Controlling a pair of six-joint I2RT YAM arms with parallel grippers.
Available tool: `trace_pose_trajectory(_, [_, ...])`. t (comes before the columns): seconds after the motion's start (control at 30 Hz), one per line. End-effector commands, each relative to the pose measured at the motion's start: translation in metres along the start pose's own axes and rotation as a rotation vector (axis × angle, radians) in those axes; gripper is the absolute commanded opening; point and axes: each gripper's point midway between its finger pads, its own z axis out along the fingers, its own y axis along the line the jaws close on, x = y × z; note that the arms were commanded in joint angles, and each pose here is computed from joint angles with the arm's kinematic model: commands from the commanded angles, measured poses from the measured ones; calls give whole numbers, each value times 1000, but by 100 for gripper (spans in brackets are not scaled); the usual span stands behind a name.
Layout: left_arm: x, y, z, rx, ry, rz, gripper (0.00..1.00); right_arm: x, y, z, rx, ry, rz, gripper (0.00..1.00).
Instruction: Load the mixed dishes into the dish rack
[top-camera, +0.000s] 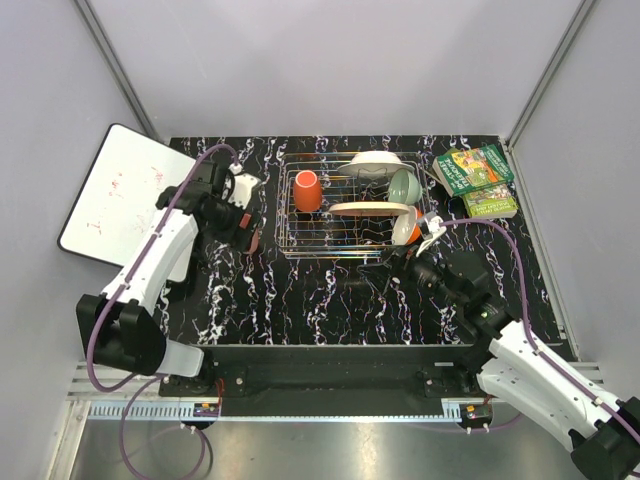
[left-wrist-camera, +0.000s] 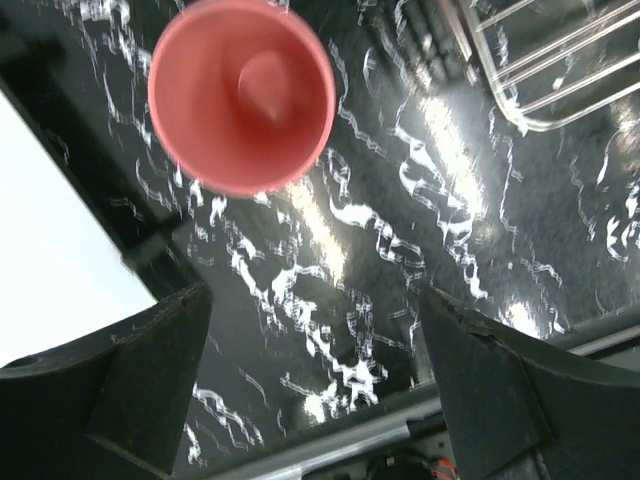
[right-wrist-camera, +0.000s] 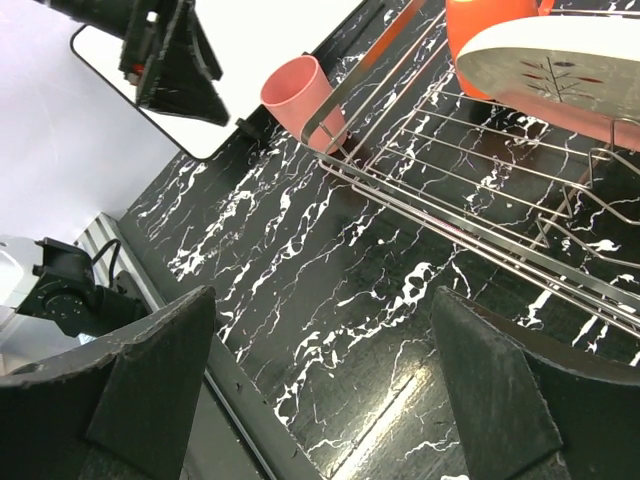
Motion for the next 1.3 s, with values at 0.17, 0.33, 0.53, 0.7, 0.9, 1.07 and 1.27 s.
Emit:
trace_pose_trajectory(0.17, [-28,1,45,20,-61,79,88,-20,14,0,-54,-62,2,93])
trace_pose_trajectory(0.33, [-22,5,71,19,-27,97,86,-21,14,0,-49,-60,5,91])
trace_pose_trajectory(0.53, [-11,5,95,32,17,106,55,-19,14,1,-47,-56,14,90])
trace_pose_trajectory(0.7, [-12,4,94,34,10,105,16,-17,13,2,-47,-49,18,89])
trace_pose_trajectory(0.9, [-36,0,47,60,-87,89,0,-16,15,7,-65,-37,6,88])
trace_pose_trajectory(1.07, [-75,-19,-40,250,-288,22,0,-30,29,22,-139,-42,-13,99])
trace_pose_trajectory(1.27, [-117,-82,-165,716,-585,75,0,-67,65,53,-301,-59,63,100])
